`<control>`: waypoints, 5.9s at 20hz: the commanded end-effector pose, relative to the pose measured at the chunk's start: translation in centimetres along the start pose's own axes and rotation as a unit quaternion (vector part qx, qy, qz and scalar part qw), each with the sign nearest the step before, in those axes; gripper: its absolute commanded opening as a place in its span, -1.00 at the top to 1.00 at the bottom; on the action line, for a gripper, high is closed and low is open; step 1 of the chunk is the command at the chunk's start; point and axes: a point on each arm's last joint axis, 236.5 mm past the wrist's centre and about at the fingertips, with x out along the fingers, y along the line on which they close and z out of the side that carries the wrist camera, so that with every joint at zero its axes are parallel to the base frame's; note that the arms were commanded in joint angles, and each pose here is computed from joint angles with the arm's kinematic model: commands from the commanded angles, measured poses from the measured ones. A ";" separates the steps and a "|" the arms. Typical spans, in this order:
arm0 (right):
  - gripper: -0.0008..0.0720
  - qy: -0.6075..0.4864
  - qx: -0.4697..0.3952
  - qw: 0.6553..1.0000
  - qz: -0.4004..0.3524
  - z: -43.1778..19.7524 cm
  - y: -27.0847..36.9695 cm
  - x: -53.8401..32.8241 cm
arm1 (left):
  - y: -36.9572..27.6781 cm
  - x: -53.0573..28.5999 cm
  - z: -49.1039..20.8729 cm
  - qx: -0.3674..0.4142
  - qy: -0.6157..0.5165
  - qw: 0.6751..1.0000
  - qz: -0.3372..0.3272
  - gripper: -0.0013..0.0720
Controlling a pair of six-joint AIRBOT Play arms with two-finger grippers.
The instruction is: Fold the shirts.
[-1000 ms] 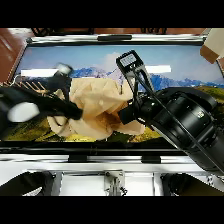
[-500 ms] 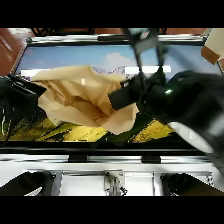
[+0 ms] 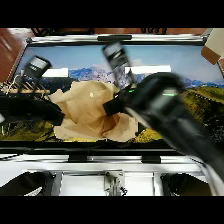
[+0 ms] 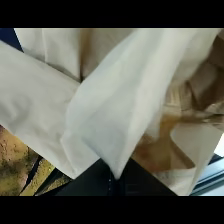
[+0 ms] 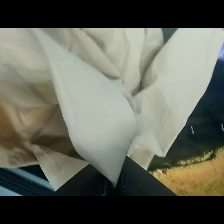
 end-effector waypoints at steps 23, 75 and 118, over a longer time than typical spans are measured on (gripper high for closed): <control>0.77 0.054 -0.027 0.998 0.018 -1.8 2.4 3.4 | 0.1 18.5 -4.8 -0.179 0.096 0.979 -0.027 -1.00; 0.77 0.065 -0.011 0.995 0.069 -3.0 3.7 0.9 | 31.0 2.8 -21.7 -0.276 0.157 0.908 0.274 -0.87; 0.78 0.049 -0.019 0.993 0.110 -2.3 5.7 0.6 | 36.6 14.8 -30.8 -0.269 0.179 0.933 0.161 -0.50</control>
